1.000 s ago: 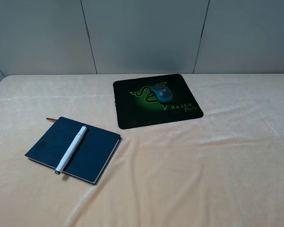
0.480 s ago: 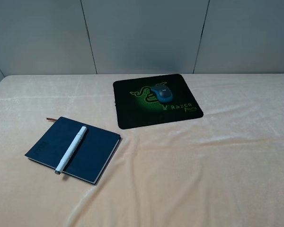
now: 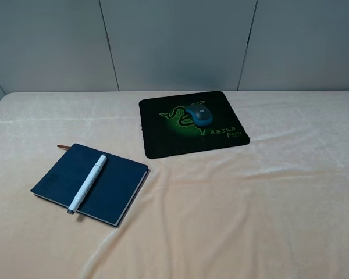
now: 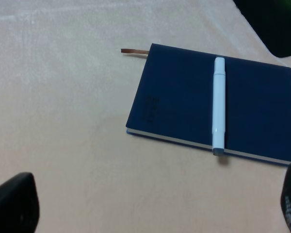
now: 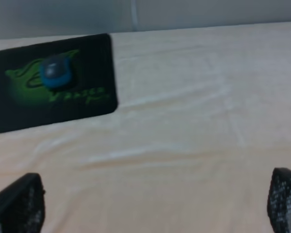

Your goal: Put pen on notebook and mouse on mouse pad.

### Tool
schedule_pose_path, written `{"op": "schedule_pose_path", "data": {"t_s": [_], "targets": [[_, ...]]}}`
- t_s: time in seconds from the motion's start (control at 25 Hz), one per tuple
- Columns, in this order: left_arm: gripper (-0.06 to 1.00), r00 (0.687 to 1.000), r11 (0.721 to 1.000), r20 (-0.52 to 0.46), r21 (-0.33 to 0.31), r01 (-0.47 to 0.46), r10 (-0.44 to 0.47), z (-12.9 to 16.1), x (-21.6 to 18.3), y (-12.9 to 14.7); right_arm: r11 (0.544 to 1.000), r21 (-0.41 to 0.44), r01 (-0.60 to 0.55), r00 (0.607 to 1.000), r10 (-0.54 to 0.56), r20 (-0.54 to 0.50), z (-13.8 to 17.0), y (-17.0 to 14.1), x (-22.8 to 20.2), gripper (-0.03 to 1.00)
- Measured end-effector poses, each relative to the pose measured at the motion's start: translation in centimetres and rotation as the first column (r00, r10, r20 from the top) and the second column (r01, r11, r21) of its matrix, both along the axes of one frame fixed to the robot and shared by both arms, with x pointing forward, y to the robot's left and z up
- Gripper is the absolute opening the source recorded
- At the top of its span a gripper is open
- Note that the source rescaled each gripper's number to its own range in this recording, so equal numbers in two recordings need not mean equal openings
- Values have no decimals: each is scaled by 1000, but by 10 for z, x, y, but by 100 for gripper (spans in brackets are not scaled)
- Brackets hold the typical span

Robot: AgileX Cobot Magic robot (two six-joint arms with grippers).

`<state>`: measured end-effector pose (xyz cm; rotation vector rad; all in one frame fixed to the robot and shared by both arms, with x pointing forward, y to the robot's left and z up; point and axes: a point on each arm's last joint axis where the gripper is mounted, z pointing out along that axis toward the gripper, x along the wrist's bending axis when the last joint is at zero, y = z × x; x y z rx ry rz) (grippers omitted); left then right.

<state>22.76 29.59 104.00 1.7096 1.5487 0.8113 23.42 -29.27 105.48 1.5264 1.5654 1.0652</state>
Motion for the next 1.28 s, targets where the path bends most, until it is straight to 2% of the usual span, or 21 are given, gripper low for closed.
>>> {"op": "schedule_pose_path", "data": {"t_s": [1.28], "targets": [[100,1000,1000,0,0,0,0,0,0,0,1000,5,-1,1000,1,1,0,0,0,100]]}}
